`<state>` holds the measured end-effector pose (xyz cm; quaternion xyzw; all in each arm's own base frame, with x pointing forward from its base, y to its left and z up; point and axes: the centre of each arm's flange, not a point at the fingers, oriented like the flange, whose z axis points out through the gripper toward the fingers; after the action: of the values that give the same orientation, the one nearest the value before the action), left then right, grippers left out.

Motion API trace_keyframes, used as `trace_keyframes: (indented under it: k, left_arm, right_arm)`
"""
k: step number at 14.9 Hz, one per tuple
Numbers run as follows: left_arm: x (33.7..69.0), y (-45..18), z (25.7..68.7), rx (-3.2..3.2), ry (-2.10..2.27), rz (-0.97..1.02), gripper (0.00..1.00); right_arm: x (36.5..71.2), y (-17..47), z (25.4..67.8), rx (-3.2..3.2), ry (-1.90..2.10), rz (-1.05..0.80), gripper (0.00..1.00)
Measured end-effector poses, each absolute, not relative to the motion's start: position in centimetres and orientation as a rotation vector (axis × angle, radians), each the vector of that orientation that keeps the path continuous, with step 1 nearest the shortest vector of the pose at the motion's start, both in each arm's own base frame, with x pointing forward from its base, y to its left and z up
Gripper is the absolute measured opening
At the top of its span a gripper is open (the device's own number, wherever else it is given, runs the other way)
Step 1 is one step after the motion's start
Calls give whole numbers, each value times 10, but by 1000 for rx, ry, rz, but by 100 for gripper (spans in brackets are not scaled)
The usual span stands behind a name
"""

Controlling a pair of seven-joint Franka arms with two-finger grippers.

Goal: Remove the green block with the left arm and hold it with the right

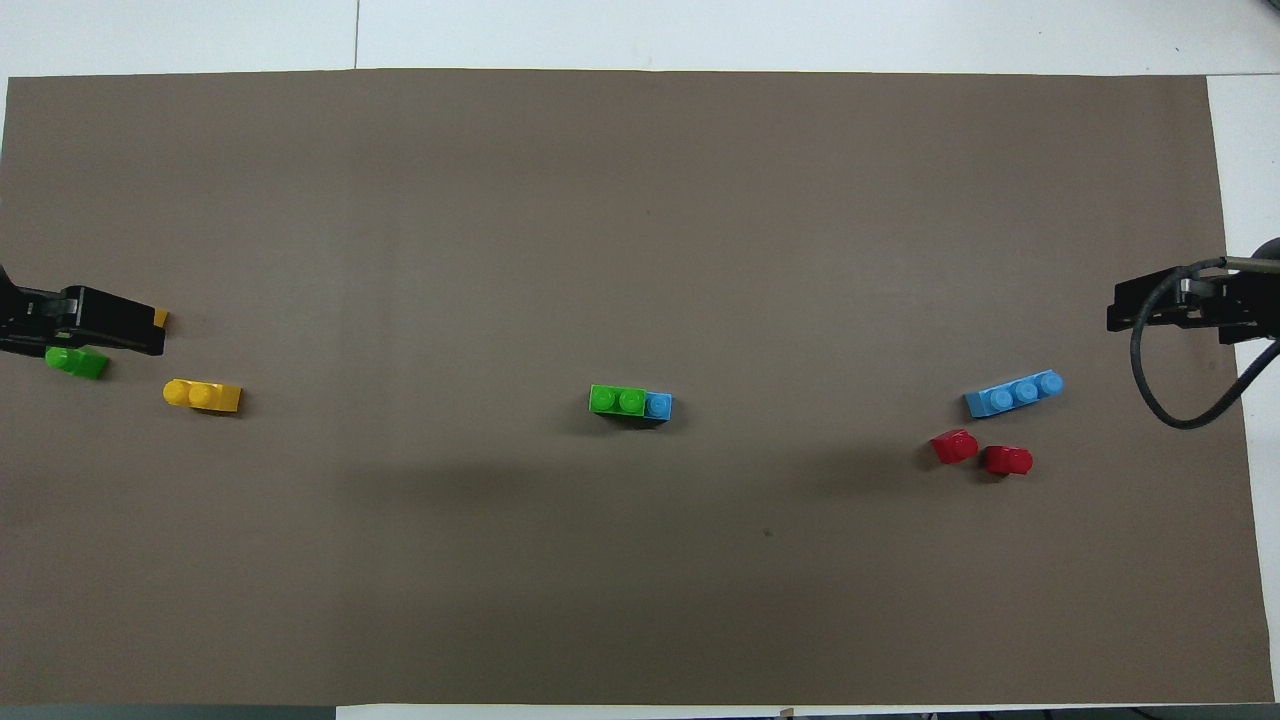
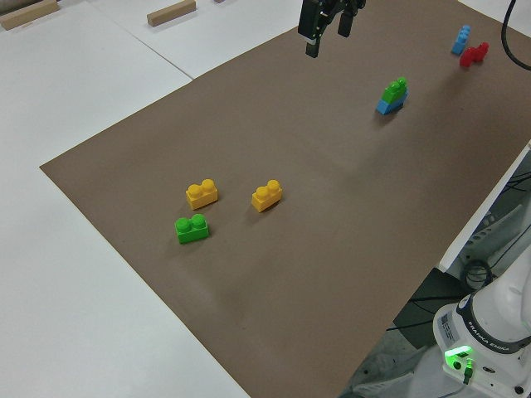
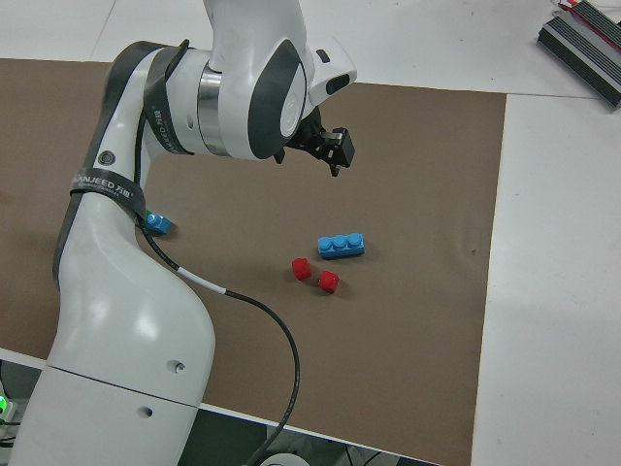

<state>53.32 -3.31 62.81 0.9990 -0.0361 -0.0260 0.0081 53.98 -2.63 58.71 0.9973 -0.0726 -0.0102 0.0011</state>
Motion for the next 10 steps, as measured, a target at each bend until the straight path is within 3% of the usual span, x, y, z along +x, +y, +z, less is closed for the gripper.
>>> trace_keyframes:
  k: [10]
  left_arm:
    - [533, -33, 628, 3122, -114, -81, 100]
  right_arm:
    - [540, -23, 584, 3124, -304, -41, 100]
